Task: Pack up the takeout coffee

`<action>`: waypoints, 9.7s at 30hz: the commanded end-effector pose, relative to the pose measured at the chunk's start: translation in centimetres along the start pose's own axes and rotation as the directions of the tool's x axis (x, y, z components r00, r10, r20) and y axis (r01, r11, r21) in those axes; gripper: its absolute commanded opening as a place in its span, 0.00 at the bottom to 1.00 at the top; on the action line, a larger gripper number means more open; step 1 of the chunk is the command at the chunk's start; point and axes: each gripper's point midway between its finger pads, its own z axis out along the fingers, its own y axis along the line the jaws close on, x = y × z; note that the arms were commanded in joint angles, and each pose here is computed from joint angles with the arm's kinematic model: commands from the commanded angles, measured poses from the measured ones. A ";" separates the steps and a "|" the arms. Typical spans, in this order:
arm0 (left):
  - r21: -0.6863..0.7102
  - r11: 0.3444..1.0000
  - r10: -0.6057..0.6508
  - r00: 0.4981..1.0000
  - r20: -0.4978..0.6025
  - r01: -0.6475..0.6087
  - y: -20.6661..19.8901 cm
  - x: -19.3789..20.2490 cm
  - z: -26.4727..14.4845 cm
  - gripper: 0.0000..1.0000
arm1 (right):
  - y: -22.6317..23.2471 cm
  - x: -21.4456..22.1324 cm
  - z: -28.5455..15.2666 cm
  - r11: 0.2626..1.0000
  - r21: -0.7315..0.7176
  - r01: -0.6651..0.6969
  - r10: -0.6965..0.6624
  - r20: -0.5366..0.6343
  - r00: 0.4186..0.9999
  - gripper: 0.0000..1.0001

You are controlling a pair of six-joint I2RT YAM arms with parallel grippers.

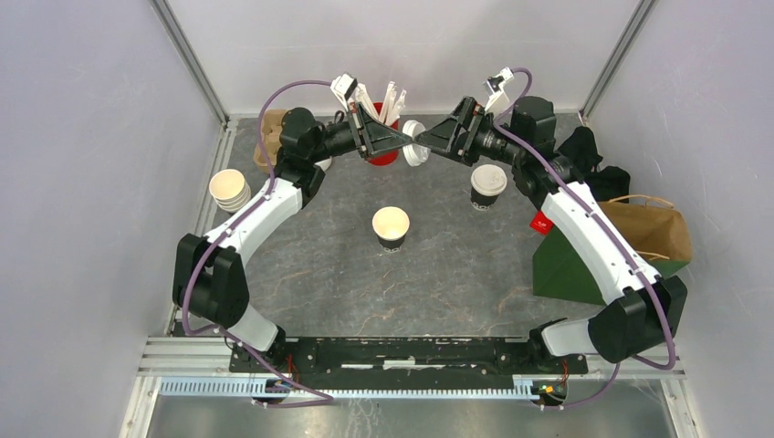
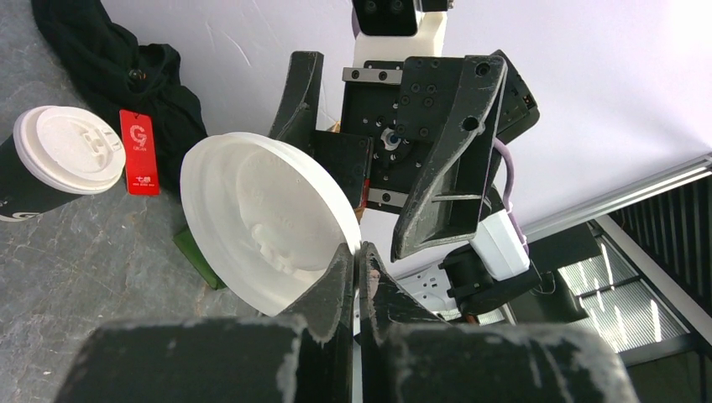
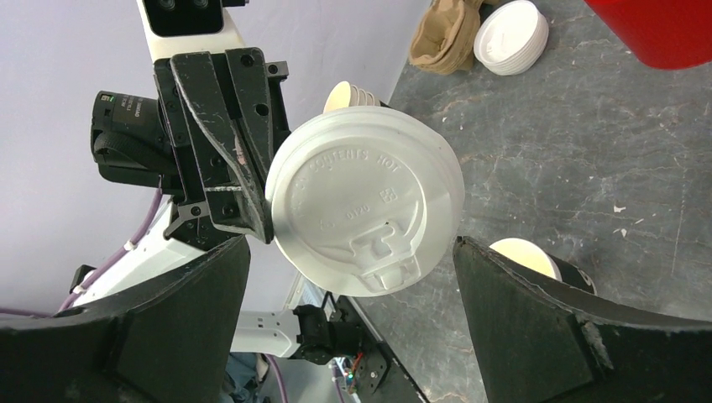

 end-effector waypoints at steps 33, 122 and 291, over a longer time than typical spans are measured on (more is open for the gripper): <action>-0.020 0.993 0.112 0.993 -0.026 -0.113 -0.8 0.3 0.7 0.02 | -0.9 -1.1 1.7 0.978 0.071 -0.194 0.188 0.073 0.979 0.85; -0.966 0.196 0.276 0.936 0.218 0.167 13.7 6.1 -25.9 0.90 | -11.5 16.9 8.1 0.463 0.158 0.872 -0.469 -0.791 0.393 0.84; -0.794 0.512 -0.423 0.901 0.098 0.327 22.6 14.0 -12.7 0.32 | -18.4 18.4 3.9 0.992 0.121 -0.039 0.094 -0.487 0.868 0.48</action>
